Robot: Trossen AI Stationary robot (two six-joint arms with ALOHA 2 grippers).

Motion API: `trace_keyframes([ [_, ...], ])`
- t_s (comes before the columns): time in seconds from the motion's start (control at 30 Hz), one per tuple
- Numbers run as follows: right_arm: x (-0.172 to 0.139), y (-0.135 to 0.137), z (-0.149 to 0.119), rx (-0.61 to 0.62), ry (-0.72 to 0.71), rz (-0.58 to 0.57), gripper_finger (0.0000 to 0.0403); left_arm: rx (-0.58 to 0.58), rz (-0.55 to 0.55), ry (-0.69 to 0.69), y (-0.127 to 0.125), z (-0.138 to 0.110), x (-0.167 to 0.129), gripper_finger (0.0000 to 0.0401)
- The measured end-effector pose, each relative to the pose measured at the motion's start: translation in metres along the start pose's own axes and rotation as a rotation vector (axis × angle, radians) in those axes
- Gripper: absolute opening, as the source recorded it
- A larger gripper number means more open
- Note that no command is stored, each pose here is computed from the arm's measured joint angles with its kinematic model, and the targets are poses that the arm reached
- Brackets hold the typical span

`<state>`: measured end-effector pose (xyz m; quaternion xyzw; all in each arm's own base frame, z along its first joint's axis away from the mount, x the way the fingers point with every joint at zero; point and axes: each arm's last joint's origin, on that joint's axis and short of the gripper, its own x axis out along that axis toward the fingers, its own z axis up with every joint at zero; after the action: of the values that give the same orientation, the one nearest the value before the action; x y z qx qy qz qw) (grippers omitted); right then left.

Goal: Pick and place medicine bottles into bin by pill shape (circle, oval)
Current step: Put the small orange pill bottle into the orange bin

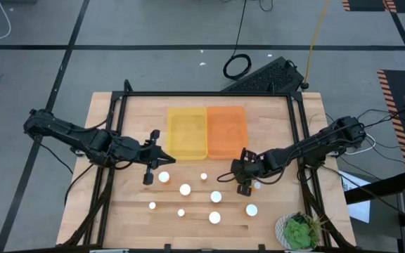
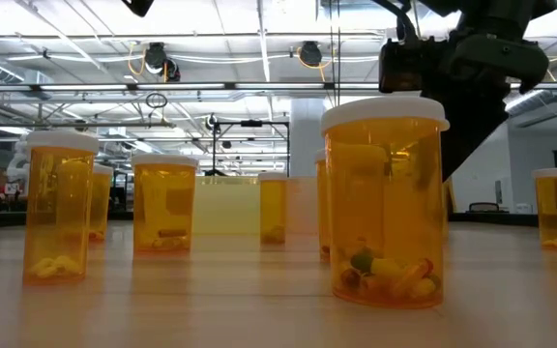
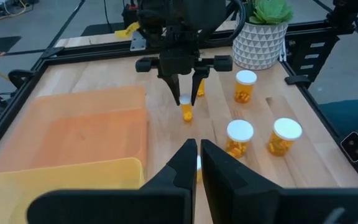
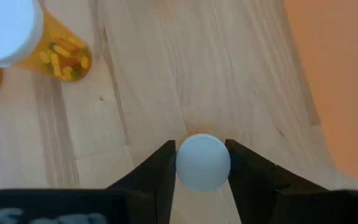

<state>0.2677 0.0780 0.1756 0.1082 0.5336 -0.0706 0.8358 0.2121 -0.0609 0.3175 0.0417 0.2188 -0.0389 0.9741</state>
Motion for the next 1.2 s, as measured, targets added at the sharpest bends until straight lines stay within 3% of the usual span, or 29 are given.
trace_keyframes([
  [0.33,-0.004,-0.005,0.017,0.057,-0.021,0.097,0.0122,0.015,0.0,0.001,0.0,0.0,0.0,0.0026],
  [0.7,-0.042,-0.01,0.064,0.02,-0.092,0.095,0.0123,0.015,0.0,0.006,0.0,-0.001,0.0,0.0026],
  [1.2,-0.07,-0.07,0.101,0.038,-0.103,-0.017,0.0123,0.017,0.0,0.006,0.0,-0.001,0.0,0.0026],
])
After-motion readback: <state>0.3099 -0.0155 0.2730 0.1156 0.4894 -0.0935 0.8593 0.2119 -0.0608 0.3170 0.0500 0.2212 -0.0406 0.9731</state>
